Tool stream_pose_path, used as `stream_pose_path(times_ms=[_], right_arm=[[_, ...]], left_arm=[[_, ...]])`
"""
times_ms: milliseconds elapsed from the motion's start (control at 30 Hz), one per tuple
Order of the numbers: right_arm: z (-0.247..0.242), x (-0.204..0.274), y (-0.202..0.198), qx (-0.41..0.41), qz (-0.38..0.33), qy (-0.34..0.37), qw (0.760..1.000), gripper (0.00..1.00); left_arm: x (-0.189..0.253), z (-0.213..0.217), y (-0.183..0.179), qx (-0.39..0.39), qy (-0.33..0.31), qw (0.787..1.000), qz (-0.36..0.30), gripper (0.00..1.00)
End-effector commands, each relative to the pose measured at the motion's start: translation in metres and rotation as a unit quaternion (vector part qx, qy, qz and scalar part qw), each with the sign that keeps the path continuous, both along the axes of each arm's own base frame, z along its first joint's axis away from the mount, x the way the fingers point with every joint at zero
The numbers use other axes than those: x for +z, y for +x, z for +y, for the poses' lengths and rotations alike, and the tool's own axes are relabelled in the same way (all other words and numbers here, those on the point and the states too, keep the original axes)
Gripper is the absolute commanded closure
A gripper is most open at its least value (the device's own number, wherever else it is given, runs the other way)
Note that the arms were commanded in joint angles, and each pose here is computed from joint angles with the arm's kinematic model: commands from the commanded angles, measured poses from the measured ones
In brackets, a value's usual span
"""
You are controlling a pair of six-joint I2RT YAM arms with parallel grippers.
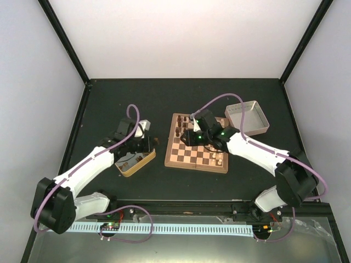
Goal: Set up the chess pieces on the board
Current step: Pick up the chess piece from the storage box.
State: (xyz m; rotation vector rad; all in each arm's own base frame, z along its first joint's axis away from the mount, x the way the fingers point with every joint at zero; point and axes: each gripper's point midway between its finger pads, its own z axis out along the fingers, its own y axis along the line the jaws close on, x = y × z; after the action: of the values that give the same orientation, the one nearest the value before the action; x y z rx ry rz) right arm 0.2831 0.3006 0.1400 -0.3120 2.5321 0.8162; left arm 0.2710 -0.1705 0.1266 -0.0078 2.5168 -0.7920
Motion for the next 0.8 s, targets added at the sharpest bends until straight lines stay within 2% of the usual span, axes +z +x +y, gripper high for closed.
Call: stream_pose_path(times_ms=[0,167,333,433,533,600,767], right_arm=[[-0.001,0.024,0.009,-0.031,-0.038,0.045,0.998,0.66],[-0.008,0.024,0.004,-0.035,-0.043,0.052,0.997,0.58],[-0.015,0.018,-0.006,-0.009,-0.051,0.054,0.997,0.56],[-0.028,0.011,-0.011,0.014,-0.097,0.037,0.994,0.56],[-0.03,0.017,-0.02,0.056,-0.161,0.052,0.984,0.64],[-0.032,0.025,-0.024,0.071,-0.2,0.059,0.975,0.65],[-0.034,0.041,-0.035,0.113,-0.278,0.067,0.952,0.62]], left_arm=[[0.022,-0.043,-0.004,-0.091,-0.018,0.995,-0.041,0.91],[0.027,-0.082,-0.016,-0.17,-0.029,0.983,-0.059,0.92],[0.025,-0.108,-0.019,-0.213,-0.026,0.976,-0.048,0.92],[0.031,-0.118,-0.02,-0.223,-0.028,0.973,-0.044,0.91],[0.038,-0.125,-0.023,-0.232,-0.036,0.971,-0.032,0.91],[0.045,-0.13,-0.027,-0.24,-0.043,0.969,-0.026,0.91],[0.069,-0.141,-0.041,-0.265,-0.064,0.962,-0.021,0.9]])
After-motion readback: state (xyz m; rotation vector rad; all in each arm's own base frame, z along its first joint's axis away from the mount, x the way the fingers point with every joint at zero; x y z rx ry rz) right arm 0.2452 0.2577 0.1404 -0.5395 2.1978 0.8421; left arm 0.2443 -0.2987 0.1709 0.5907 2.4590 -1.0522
